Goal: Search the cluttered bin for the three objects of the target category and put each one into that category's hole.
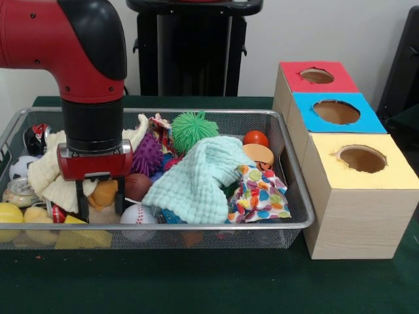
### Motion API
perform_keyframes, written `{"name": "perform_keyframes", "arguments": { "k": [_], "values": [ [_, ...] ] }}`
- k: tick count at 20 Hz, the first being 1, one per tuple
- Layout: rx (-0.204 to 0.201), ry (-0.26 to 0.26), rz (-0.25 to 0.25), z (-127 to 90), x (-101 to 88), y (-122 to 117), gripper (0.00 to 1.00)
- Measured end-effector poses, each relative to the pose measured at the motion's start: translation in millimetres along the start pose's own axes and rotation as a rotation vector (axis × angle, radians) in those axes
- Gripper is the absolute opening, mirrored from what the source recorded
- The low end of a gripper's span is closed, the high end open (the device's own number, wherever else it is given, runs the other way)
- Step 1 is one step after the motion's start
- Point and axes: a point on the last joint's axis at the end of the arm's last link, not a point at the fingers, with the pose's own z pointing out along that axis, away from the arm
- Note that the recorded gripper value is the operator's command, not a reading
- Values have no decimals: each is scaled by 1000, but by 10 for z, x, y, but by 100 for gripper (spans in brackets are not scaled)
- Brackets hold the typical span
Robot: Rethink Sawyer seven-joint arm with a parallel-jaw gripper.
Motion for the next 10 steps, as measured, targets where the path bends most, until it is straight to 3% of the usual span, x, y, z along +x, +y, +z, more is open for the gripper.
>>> {"name": "perform_keyframes", "arguments": {
  "k": [10],
  "values": [
    [2, 14, -7, 0, 7, 33, 100]
  ]
}}
